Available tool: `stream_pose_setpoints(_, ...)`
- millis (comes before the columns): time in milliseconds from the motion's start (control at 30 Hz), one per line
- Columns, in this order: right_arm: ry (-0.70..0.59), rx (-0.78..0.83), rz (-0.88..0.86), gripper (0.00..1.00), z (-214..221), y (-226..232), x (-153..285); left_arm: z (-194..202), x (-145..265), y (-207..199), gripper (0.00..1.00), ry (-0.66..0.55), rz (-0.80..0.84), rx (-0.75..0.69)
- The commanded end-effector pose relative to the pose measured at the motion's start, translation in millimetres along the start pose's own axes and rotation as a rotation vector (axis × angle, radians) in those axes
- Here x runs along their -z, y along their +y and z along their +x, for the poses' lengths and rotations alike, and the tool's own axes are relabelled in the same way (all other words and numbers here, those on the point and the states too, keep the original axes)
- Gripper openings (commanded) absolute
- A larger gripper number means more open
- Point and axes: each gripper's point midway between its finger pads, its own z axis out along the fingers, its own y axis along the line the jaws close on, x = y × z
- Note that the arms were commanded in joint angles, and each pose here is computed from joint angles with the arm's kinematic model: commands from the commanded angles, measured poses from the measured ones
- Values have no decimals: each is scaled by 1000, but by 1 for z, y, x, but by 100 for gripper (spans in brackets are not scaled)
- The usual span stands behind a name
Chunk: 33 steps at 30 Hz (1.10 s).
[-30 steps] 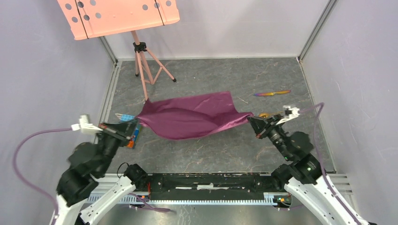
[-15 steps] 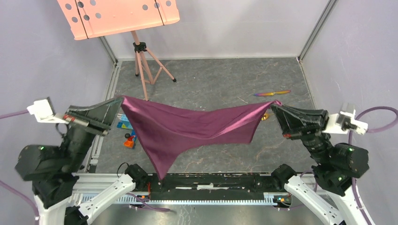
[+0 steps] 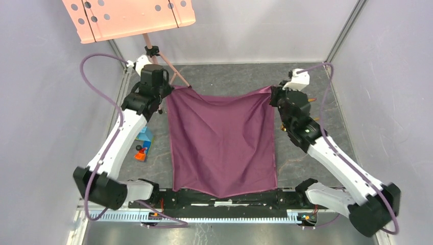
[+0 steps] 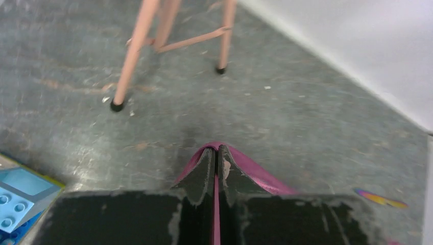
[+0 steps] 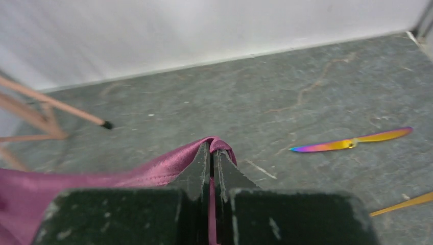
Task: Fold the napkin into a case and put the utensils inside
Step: Fold and flatten the napkin at the center of the board.
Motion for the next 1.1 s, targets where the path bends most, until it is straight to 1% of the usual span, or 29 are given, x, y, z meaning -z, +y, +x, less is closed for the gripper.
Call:
stream_pose_setpoints(0,-99,22,110,0,-9,-25,-44,14,-54,9,2,73,4,114)
stream_pose_setpoints(67,-90,26,90,0,8,-30,-64,30,-79,6,2,138,34,126)
stream_pose_setpoints(167,-32,50,57,0,36,-33,-96,51,-106,10,2,194,29,113)
stream_pose_setpoints(300,93,59,3,0,63,-37,-124,66,-117,17,2,236,46,96)
stream_pose_setpoints(400,200,76,-40,0,85,-33,-124,77,-116,24,2,274,39,84)
stream_pose_setpoints(533,298,71,-82,0,114,-35,-100,109,-108,39,2,373,18,93)
stream_pose_setpoints(633,373,71,-115,0,135,-38,-70,140,-92,49,2,472,23,100)
stream_pose_setpoints(733,439,79,-102,0,156,-50,-42,169,-71,61,2,553,31,122)
stream_pose_setpoints(833,514,111,-84,0,177,-65,-14,189,-49,71,2,601,40,141)
stream_pose_setpoints(900,558,103,-59,0,193,-77,3,200,-38,76,2,637,48,149)
stream_pose_setpoints(967,602,77,-102,0,209,-75,20,214,-29,81,2,680,48,152)
stream_pose_setpoints(1067,626,74,-104,0,223,-81,36,227,-19,95,2,713,27,127)
